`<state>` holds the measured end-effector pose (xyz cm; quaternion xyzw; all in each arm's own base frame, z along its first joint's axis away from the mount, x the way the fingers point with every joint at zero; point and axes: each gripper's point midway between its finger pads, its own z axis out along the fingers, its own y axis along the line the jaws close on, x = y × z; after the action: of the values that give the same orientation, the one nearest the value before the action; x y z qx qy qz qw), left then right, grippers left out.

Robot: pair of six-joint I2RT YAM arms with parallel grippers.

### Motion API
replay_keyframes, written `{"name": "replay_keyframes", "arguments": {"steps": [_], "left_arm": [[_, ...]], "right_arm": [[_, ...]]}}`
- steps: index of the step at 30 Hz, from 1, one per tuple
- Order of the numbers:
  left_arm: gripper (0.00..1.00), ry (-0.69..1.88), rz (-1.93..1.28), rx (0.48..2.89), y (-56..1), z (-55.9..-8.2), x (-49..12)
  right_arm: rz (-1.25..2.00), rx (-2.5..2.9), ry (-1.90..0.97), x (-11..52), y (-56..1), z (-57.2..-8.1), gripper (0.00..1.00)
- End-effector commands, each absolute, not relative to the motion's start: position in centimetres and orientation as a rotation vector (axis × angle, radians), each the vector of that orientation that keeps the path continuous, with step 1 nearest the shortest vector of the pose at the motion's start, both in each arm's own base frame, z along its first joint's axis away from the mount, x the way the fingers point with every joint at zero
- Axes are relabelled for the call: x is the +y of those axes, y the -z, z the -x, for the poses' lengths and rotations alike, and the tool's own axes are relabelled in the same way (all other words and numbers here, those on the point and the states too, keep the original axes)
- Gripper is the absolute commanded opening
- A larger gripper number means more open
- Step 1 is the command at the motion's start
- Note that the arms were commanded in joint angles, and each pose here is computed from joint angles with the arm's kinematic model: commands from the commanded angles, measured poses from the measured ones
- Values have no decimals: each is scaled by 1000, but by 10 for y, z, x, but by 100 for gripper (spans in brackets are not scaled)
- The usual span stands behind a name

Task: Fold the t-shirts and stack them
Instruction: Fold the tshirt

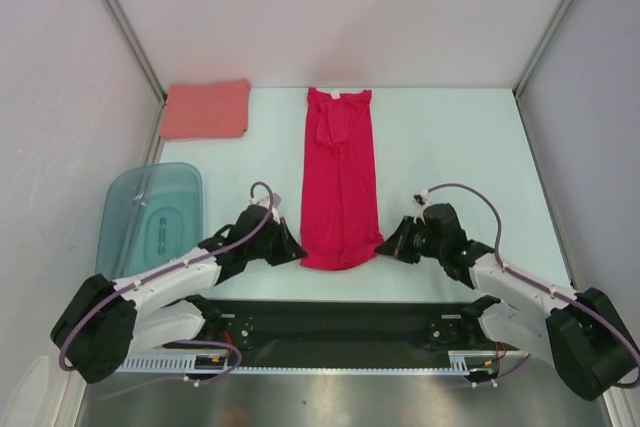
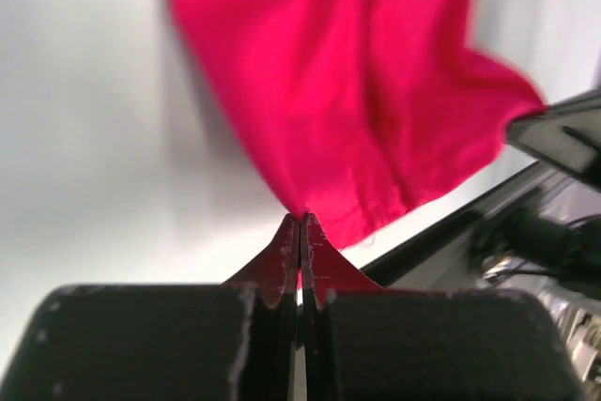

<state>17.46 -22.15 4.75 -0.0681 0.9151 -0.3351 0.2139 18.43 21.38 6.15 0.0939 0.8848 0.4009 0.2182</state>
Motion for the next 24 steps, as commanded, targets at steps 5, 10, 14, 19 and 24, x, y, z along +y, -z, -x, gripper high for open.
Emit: {"name": "replay_keyframes", "arguments": {"steps": [5,10,14,19,24], "left_arm": [[1,932,264,2337,-130,-282,-231],[0,909,299,2344,-131,-360,-232],[0,929,337,2335,-130,-408,-231],[0,973,370,2325,-127,-455,-231],[0,1005,409,2351,-108,-479,-229]], "right_arm": [[-227,2333,-1110,225,-113,-280,0],[-237,2299,-1115,224,-125,-353,0],[-258,2328,-1120,226,-108,-408,0],[-256,2295,-1166,231,-111,-459,0],[-284,2304,-1198,225,-95,-486,0]]}}
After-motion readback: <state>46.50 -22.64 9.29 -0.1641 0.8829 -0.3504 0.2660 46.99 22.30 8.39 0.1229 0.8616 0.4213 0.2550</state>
